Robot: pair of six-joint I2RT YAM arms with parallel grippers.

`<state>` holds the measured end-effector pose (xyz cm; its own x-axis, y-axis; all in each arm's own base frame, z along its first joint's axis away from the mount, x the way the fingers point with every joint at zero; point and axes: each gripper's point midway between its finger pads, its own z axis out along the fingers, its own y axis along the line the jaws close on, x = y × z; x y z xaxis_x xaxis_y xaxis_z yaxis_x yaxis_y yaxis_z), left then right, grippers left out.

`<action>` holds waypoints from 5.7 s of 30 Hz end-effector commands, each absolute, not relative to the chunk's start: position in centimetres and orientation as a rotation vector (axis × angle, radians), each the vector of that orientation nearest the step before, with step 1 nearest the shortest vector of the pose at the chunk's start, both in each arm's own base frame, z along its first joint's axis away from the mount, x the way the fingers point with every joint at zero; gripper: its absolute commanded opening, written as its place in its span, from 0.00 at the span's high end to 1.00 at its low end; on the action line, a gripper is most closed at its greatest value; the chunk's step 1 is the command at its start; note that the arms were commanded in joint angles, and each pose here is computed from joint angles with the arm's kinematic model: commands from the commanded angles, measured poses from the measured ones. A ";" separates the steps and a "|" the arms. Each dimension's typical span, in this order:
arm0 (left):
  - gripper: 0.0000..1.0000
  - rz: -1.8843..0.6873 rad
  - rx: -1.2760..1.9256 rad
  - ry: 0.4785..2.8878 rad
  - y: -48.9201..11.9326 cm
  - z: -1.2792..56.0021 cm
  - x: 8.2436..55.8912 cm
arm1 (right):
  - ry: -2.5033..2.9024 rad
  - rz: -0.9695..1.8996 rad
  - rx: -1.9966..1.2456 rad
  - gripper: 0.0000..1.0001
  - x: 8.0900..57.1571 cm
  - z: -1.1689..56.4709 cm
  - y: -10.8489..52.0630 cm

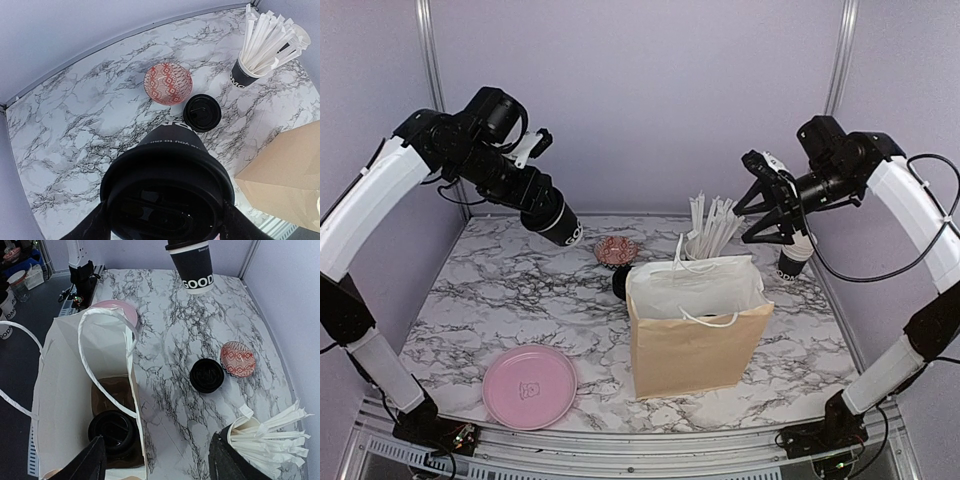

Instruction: Pack the takeout coffee

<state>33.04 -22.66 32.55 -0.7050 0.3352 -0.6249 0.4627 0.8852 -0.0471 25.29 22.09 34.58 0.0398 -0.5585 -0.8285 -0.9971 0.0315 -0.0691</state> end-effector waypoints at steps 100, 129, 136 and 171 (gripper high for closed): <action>0.42 -0.331 1.688 1.932 -44.3 29.4 8.2 | 1.811 0.709 -1.557 0.49 25.7 28.8 23.5; 0.47 -0.038 1.748 1.788 -44.4 26.6 4.6 | 1.912 0.772 -1.525 0.47 26.8 22.4 24.3; 0.47 0.192 1.666 1.785 -43.2 24.2 7.1 | 1.917 0.748 -1.544 0.47 27.0 20.6 24.6; 0.51 0.245 1.580 1.632 -44.2 21.7 9.5 | 2.091 0.773 -1.614 0.48 26.7 7.4 26.5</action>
<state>8.75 -43.93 20.04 0.1304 0.9275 -0.3502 0.7534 0.1369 0.6431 26.45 26.03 8.11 -0.2570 -0.7546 -0.6037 -0.9659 0.1809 0.1851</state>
